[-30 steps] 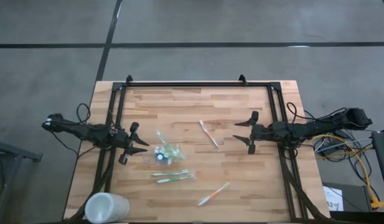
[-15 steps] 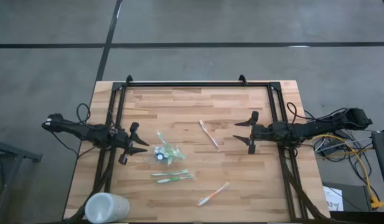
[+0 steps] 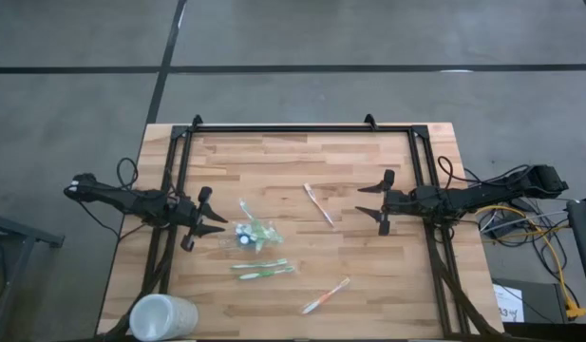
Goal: Pick & Place toothbrushing station
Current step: Adjust the transparent organizer on the table
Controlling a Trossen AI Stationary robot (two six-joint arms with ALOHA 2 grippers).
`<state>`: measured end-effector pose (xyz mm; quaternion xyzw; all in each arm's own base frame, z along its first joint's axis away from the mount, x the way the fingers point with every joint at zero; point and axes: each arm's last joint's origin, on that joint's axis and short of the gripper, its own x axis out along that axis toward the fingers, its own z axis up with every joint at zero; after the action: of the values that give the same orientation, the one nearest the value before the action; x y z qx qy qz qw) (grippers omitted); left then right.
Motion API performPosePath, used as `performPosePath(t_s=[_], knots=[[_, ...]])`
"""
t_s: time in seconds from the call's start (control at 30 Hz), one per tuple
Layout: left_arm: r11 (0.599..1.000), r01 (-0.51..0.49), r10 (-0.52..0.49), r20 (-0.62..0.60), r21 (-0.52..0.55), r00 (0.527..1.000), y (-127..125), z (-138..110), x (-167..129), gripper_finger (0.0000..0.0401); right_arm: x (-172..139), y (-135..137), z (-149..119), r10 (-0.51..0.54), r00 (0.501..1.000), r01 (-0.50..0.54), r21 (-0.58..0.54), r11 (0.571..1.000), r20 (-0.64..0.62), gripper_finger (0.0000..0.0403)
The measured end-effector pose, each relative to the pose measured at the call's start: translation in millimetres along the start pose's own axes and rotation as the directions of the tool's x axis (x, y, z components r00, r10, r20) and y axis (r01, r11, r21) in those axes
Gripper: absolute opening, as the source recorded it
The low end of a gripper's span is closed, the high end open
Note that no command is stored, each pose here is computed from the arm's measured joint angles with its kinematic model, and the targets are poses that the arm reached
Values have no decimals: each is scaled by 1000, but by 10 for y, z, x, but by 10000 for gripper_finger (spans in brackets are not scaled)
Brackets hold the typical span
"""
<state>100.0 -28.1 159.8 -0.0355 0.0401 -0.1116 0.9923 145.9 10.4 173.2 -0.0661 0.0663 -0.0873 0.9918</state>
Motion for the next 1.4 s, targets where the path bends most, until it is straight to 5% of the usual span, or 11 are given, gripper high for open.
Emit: performPosePath(t_s=[0.17,0.47,0.83,1.07,1.4], knots=[[995,-15,7,-73,-99,997,-4,75,-34,108,0,0,0,0,1000,0,0,1000,0,244],[998,-34,36,-42,54,998,-47,804,-169,108,0,0,0,0,1000,0,0,1000,0,244],[994,-109,102,-421,7,901,-106,1248,275,119,0,0,0,0,1000,0,0,1000,0,244],[943,-249,59,-624,-222,779,-173,1084,430,146,0,0,0,0,1000,0,0,1000,0,244],[916,-352,91,-756,-193,649,-218,715,415,162,0,0,-1,-1,1000,1,0,1000,-1,244]])
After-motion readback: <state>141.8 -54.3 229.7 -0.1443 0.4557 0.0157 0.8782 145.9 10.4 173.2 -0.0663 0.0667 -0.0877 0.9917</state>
